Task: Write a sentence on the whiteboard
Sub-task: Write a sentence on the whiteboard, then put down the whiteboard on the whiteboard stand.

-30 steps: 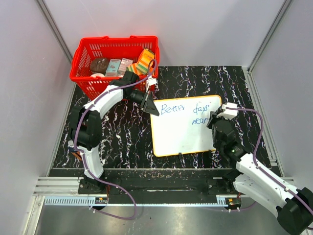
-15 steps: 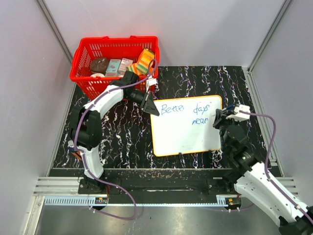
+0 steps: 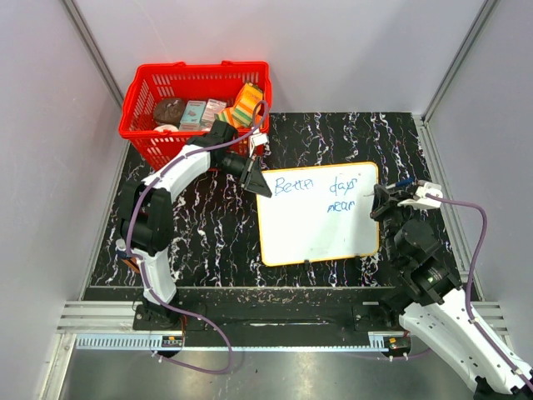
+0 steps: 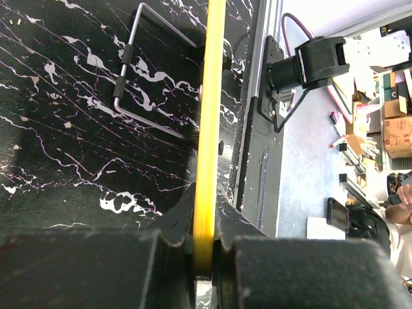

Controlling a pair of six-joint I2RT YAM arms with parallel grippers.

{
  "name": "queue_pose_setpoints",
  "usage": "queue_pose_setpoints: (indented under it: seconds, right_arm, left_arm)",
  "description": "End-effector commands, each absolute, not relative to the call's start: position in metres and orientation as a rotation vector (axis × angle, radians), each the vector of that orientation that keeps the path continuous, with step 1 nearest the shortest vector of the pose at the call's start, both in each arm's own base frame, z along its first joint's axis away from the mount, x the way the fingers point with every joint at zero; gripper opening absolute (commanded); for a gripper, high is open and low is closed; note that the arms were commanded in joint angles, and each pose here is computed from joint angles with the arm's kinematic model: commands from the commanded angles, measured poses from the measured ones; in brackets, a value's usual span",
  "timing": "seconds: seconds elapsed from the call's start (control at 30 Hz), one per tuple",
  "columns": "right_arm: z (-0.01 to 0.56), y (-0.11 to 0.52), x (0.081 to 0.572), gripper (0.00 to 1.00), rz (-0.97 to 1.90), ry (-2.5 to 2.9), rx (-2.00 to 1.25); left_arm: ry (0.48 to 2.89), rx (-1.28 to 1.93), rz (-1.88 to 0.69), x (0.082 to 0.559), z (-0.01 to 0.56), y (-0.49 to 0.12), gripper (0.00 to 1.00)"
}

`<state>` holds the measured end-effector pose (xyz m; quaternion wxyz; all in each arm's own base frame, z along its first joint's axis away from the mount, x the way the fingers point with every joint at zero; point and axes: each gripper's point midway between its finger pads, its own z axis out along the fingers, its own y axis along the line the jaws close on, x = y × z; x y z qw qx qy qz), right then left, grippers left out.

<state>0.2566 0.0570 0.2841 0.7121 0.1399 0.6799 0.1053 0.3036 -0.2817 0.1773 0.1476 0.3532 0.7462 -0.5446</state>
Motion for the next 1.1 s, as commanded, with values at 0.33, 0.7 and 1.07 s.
queue_pose_setpoints:
  seconds: [0.33, 0.7, 1.07]
  right_arm:
    - [0.285, 0.056, 0.253, 0.0, 0.256, 1.509, 0.325]
    - [0.284, 0.052, 0.251, 0.0, 0.236, 1.509, 0.324]
    - [0.285, 0.05, 0.249, 0.0, 0.232, 1.512, 0.321]
  left_arm:
    - [2.227, 1.121, -1.155, 0.358, 0.124, -0.273, 0.07]
    - [2.231, 1.17, -1.063, 0.368, 0.114, -0.264, 0.48]
    - [2.149, 1.13, -0.977, 0.369, 0.148, -0.26, 0.94]
